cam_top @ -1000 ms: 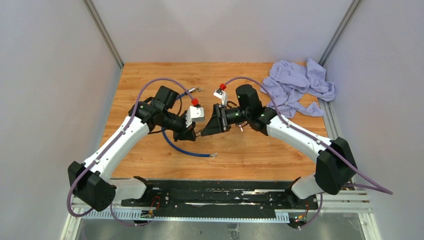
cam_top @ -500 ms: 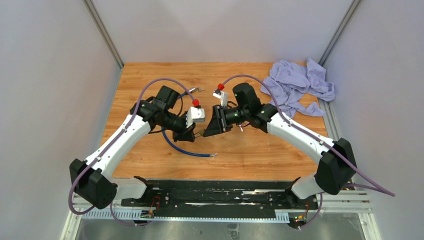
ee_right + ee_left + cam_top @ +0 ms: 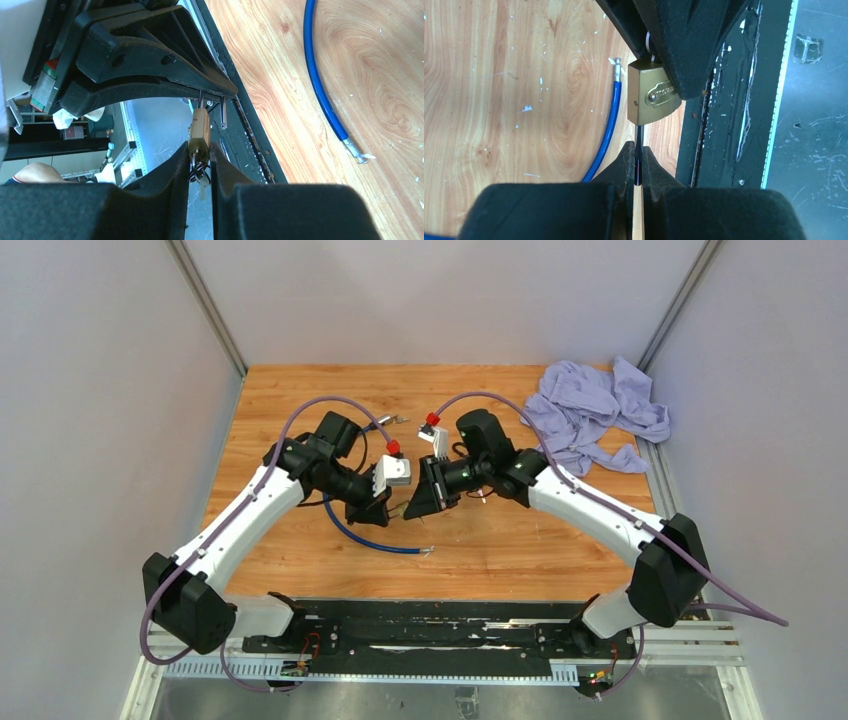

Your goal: Unlock with the key

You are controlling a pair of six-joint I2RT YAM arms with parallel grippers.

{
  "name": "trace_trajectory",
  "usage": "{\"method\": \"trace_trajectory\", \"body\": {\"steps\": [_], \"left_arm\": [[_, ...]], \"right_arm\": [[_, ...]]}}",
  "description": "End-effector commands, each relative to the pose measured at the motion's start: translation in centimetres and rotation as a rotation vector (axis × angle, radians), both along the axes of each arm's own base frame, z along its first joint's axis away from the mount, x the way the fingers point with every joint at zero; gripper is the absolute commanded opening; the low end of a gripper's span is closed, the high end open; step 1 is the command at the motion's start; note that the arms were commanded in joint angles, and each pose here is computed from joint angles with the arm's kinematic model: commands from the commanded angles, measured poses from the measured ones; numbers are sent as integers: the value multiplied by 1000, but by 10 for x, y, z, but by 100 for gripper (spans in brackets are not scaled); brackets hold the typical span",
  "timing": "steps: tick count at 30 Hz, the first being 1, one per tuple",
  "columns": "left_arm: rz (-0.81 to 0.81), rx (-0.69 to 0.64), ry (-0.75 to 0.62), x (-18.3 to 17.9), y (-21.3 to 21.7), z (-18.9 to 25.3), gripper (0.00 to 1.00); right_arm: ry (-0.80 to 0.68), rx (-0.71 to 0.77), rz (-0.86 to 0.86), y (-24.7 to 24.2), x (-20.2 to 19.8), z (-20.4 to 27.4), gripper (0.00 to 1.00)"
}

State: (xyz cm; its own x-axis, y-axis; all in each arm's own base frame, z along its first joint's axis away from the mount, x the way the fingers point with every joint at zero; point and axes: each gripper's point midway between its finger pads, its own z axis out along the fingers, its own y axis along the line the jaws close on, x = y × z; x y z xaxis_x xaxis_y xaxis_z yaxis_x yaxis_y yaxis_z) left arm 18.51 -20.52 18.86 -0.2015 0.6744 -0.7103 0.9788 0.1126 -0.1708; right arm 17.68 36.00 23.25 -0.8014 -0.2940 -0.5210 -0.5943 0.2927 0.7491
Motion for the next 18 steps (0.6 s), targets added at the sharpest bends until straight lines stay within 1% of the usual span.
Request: {"method": "trace_trajectory", "body": {"steps": [1,5,8,11,15,17,18], "left_arm": [[-25,15,-41,6,0,2,0],[-28,66,-88,16,6,-3,0],[-35,118,-164,27,13,-5,0],[-17,164,-286,45,19,-1,0],[-26,215,-480,67,23,15,0],[-39,246,-582,77,24,23,4],[-57,268,-634,81,26,23,7]], "right_arm": [[10,46,28,15,-3,7,16],[59,93,26,23,-5,8,11],[103,109,7,27,-3,5,8],[154,104,-36,31,1,-1,1],[232,122,-122,39,13,-5,1],[264,148,-160,43,21,-7,1],[272,165,-175,44,25,-6,1]]}}
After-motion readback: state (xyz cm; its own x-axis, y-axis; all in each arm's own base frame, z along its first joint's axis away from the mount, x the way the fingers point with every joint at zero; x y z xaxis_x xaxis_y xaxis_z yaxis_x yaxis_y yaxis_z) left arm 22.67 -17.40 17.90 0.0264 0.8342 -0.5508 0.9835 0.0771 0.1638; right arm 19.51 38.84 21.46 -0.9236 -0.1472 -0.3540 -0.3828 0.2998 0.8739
